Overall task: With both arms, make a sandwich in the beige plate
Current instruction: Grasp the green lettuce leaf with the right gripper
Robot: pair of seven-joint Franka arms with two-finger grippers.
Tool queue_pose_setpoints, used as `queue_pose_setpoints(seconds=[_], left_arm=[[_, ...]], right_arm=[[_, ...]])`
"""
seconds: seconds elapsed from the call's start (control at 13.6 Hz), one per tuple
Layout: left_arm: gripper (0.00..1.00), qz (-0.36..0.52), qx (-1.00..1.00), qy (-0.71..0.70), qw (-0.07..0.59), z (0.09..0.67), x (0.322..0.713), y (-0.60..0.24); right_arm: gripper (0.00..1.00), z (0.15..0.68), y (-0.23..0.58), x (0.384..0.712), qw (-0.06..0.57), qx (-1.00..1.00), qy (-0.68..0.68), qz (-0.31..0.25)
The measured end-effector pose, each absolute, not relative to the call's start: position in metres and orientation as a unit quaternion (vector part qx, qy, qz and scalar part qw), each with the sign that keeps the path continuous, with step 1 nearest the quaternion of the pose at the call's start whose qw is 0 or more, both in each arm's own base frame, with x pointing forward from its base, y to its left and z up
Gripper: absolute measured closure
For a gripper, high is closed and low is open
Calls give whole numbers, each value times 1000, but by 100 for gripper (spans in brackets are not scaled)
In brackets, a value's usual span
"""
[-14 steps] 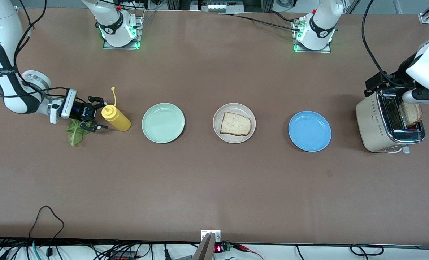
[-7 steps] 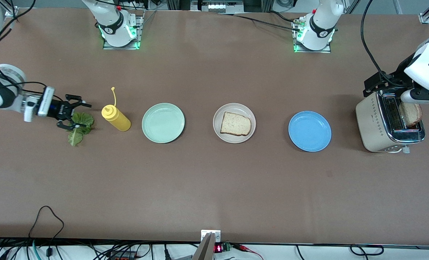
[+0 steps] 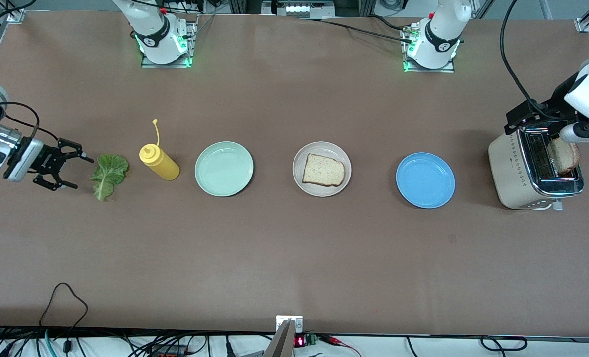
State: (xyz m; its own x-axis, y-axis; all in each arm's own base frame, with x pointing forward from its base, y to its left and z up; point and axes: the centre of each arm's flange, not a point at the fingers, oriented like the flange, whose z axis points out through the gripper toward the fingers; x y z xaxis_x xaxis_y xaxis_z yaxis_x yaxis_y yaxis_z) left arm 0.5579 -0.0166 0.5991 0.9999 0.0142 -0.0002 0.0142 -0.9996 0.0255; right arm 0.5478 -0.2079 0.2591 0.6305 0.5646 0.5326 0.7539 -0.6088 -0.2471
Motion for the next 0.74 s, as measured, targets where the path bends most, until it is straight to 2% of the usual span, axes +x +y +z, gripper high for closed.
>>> queue_pose_setpoints(seconds=[0.29,0.74], left_arm=[[0,0,1000,6,13,599,558,-18],[0,0,1000,6,13,599,558,-18]], right_arm=[[0,268,-181,574,157,-949,-241,-129],[0,267,-147,585,55,-996,-65,-23]])
